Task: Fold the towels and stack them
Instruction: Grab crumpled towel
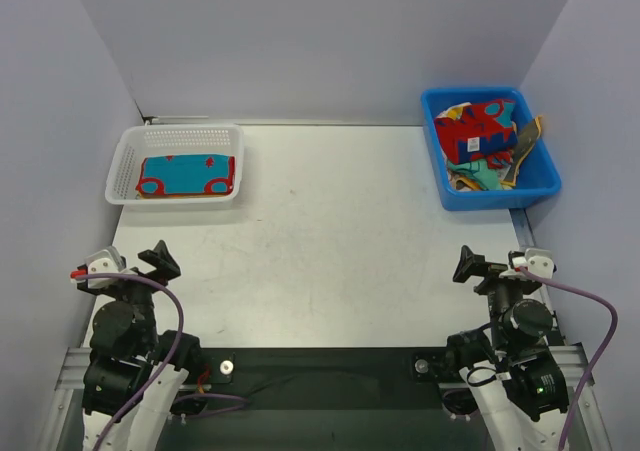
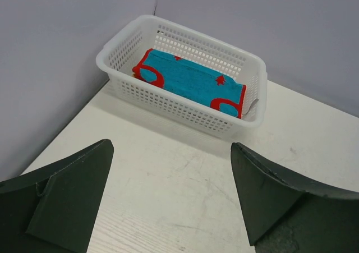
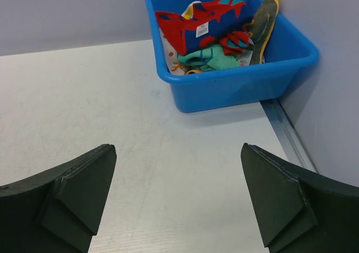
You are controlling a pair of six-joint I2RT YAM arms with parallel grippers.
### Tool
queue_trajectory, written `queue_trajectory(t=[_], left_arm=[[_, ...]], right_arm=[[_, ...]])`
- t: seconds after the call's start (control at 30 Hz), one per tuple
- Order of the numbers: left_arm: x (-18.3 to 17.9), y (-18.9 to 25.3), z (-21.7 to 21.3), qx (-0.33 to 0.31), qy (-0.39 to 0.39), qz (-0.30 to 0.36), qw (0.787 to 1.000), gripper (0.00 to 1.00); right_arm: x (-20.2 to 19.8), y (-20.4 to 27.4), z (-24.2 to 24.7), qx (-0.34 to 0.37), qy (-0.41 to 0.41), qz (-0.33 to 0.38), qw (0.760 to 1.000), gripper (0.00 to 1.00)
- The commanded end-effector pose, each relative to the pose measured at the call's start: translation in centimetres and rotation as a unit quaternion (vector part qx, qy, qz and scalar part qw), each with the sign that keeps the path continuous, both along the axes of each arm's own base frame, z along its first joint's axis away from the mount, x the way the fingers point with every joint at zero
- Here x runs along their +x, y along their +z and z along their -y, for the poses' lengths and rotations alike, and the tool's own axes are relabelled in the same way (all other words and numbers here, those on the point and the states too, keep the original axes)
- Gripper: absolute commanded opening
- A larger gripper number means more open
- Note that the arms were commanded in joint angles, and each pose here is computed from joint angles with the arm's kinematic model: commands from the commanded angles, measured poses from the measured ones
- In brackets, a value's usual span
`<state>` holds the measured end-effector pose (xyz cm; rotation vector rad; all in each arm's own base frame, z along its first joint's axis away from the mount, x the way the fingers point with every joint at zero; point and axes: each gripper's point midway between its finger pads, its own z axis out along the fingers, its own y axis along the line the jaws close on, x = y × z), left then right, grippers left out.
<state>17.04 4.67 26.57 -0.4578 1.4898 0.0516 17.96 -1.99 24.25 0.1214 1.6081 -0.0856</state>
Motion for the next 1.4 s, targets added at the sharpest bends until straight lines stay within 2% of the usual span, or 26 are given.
queue_trajectory(t=[0.0, 0.13, 0.2, 0.33, 0.43, 0.47, 0.53, 0.57, 0.63, 0.67, 0.7, 0.77, 0.83, 0.87, 0.93, 0.97, 1.1, 1.37], left_arm=[[0.0, 1.1, -0.4, -0.005, 0.011, 0.023, 1.000, 0.97], [0.3, 0.9, -0.3, -0.014, 0.015, 0.010, 1.000, 0.97], [0.8, 0.5, 0.1, -0.026, 0.009, -0.006, 1.000, 0.98], [1.6, -0.2, 2.5, -0.041, -0.048, -0.035, 0.997, 0.98], [2.0, -1.8, 3.8, -0.048, -0.078, -0.070, 0.993, 0.98], [2.2, -2.3, 4.2, -0.047, -0.088, -0.078, 0.992, 0.98], [2.2, -2.5, 4.7, -0.048, -0.098, -0.081, 0.991, 0.98], [2.2, -2.5, 4.8, -0.046, -0.103, -0.081, 0.990, 0.98], [2.2, -2.8, 4.4, -0.042, -0.091, -0.083, 0.992, 0.98], [2.2, -2.8, 4.5, -0.042, -0.092, -0.083, 0.991, 0.97], [2.3, -2.9, 4.7, -0.040, -0.097, -0.084, 0.991, 0.97], [2.3, -2.8, 4.9, -0.041, -0.101, -0.082, 0.991, 0.97], [2.2, -2.7, 4.8, -0.041, -0.100, -0.079, 0.991, 0.97], [2.1, -2.7, 4.8, -0.042, -0.099, -0.076, 0.991, 0.97], [2.0, -2.5, 4.7, -0.042, -0.099, -0.074, 0.991, 0.98], [2.0, -2.6, 4.8, -0.041, -0.101, -0.076, 0.991, 0.97], [2.3, -2.7, 5.3, -0.039, -0.112, -0.078, 0.990, 0.98], [2.7, -3.1, 5.7, -0.034, -0.118, -0.093, 0.988, 0.98]], right_arm=[[-0.1, 1.2, 0.0, 0.011, 0.001, 0.027, 1.000, 1.00], [0.0, 2.1, -0.2, 0.015, 0.003, 0.024, 1.000, 1.00], [0.9, 2.2, -0.4, 0.016, 0.001, -0.001, 1.000, 1.00], [3.1, 5.2, -2.4, 0.005, 0.042, -0.036, 0.998, 1.00], [6.1, 7.6, -2.5, 0.012, 0.018, -0.065, 0.998, 1.00], [8.2, 6.8, -2.8, 0.006, 0.011, -0.102, 0.995, 1.00], [10.1, 9.1, -2.4, 0.012, -0.020, -0.102, 0.994, 1.00], [12.4, 7.8, -2.5, 0.003, -0.034, -0.137, 0.990, 1.00], [14.6, 9.6, -1.2, 0.012, -0.086, -0.131, 0.988, 1.00], [16.8, 7.8, -1.1, 0.009, -0.103, -0.162, 0.981, 1.00], [17.9, 8.9, 0.5, 0.027, -0.131, -0.153, 0.979, 1.00], [21.1, 6.1, 1.4, 0.068, -0.162, -0.182, 0.967, 1.00], [23.4, 5.8, 3.5, 0.111, -0.196, -0.178, 0.958, 1.00], [25.2, 3.3, 4.1, 0.116, -0.208, -0.204, 0.949, 1.00], [27.5, 3.3, 5.9, 0.150, -0.231, -0.193, 0.942, 1.00], [29.2, 0.7, 6.2, 0.160, -0.237, -0.216, 0.934, 1.00], [33.5, -3.3, 8.4, 0.213, -0.272, -0.224, 0.911, 0.96], [37.4, -8.7, 9.9, 0.263, -0.304, -0.198, 0.894, 0.88]])
